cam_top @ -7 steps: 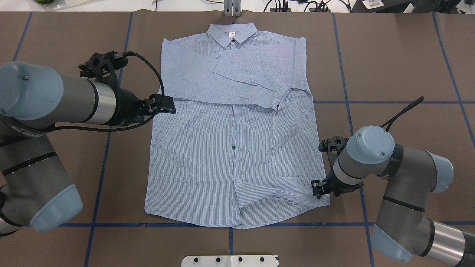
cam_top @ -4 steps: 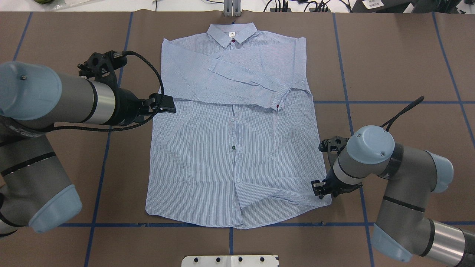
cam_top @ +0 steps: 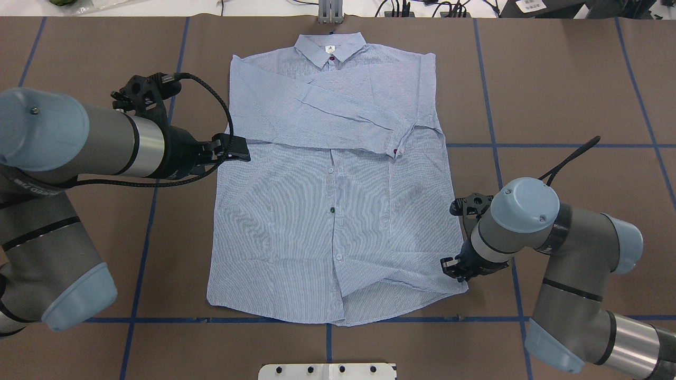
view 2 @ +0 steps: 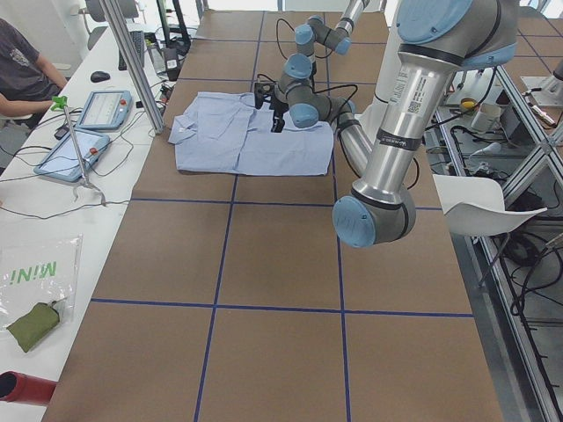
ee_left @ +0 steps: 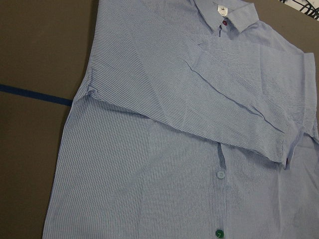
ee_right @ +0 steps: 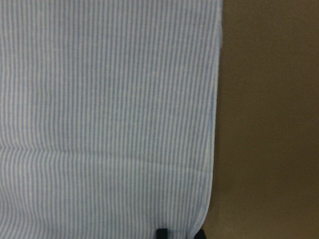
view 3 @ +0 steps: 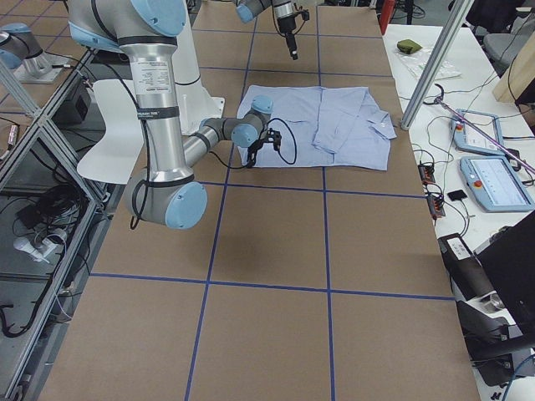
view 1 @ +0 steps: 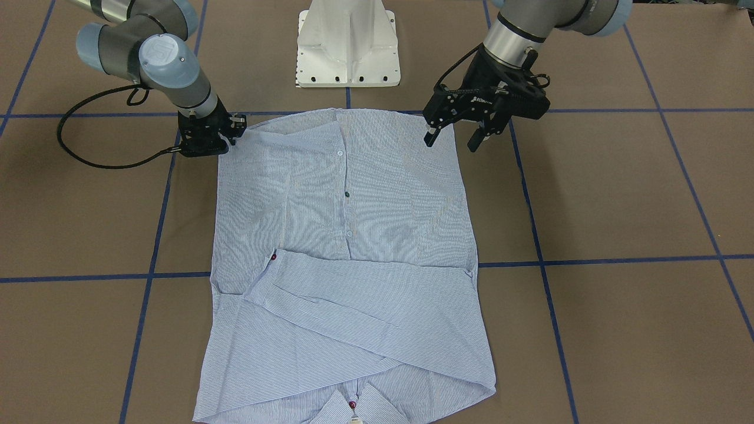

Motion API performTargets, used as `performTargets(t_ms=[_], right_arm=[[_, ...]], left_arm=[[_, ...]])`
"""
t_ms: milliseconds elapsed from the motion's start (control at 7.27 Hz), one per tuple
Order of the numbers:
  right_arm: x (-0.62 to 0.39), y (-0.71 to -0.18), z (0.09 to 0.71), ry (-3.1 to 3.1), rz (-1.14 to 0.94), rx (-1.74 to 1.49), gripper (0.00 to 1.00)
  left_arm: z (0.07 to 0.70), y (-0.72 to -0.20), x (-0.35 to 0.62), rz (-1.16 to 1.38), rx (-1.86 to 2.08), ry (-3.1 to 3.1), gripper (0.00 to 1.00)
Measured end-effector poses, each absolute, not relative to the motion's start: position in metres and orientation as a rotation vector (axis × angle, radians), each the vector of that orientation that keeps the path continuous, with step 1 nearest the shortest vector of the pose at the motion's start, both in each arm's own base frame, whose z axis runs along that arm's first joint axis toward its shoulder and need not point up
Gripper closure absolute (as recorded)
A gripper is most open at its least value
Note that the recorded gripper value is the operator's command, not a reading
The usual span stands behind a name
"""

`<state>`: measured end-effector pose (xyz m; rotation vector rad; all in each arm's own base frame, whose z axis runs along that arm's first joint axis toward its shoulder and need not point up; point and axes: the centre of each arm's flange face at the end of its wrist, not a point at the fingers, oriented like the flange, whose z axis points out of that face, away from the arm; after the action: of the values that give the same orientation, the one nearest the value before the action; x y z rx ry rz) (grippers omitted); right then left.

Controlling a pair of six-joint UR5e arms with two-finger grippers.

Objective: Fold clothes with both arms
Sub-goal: 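Lower the left gripper to the side edge near the hem beside the right gripper's edge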

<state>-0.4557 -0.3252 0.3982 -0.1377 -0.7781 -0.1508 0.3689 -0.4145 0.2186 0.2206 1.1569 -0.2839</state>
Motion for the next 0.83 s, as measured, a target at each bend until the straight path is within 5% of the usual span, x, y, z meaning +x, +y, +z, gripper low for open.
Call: performTargets(t_ms=[825], right_arm=[[-0.443, -0.323, 0.367, -0.835, -0.159, -0.097, 1.00]], left_arm=[[0.259, -0.399, 0.383, -0.271, 0.170, 1.096, 0.00]])
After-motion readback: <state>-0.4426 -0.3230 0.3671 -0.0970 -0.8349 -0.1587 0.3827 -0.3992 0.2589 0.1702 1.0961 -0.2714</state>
